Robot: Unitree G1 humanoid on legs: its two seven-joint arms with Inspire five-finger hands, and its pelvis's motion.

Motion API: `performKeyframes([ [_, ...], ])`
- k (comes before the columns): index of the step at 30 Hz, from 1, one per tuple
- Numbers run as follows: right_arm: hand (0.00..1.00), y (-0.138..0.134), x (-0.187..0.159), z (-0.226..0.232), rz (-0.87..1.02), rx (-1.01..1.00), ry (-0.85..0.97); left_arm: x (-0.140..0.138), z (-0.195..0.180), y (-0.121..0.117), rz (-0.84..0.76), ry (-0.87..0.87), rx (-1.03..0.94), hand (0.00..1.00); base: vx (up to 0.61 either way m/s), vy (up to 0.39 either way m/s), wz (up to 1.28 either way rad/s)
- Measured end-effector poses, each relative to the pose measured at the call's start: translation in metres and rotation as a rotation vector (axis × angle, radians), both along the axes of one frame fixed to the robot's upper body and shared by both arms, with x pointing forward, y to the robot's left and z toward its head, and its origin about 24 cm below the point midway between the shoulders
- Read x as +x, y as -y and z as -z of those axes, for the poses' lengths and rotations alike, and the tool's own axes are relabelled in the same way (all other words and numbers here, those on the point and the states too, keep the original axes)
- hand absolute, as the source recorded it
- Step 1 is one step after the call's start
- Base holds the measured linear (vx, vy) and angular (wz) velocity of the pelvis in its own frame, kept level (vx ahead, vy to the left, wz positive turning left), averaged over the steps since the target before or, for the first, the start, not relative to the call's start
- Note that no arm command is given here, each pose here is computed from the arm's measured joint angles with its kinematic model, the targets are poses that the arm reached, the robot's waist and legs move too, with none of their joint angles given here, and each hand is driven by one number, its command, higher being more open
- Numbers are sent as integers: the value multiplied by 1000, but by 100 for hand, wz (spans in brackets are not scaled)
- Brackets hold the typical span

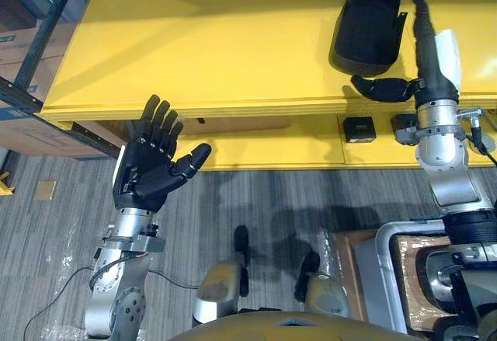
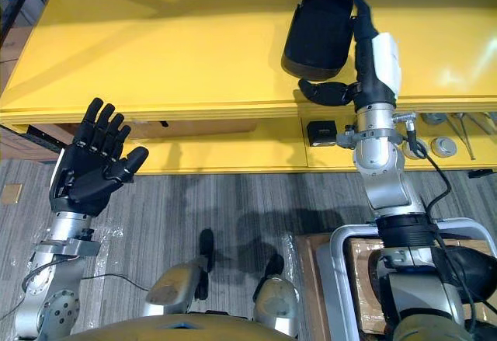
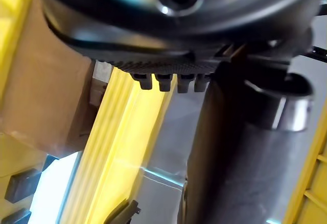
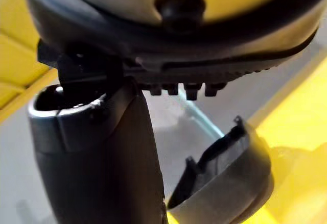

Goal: Walk over and take three plastic housings, then place them on the shelf

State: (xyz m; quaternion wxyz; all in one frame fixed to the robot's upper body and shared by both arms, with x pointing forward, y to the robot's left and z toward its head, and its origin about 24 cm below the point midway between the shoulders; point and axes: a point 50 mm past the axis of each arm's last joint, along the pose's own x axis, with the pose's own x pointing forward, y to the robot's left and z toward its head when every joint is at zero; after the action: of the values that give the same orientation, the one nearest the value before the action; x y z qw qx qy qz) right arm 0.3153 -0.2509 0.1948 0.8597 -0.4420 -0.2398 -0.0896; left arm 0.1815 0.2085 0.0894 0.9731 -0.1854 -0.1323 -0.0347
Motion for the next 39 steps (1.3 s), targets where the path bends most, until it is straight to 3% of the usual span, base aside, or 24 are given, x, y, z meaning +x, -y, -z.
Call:
performKeyframes([
  [12,100,-15,3,15,-106,-186,-226,-4,7,-4,13,-55,37,100,24,-26,2],
  [21,100,10,21,35,76,-158,-394,-7,24,4,38,-131,28,100,1,-10,3],
  [30,100,15,27,25,121,-141,-369,-7,24,5,67,-120,36,100,18,-23,4],
  [31,0,16,28,25,124,-139,-371,-7,24,5,69,-119,36,100,0,0,0],
  [39,0,31,32,21,170,-140,-414,-6,26,8,78,-142,24,100,0,0,0],
])
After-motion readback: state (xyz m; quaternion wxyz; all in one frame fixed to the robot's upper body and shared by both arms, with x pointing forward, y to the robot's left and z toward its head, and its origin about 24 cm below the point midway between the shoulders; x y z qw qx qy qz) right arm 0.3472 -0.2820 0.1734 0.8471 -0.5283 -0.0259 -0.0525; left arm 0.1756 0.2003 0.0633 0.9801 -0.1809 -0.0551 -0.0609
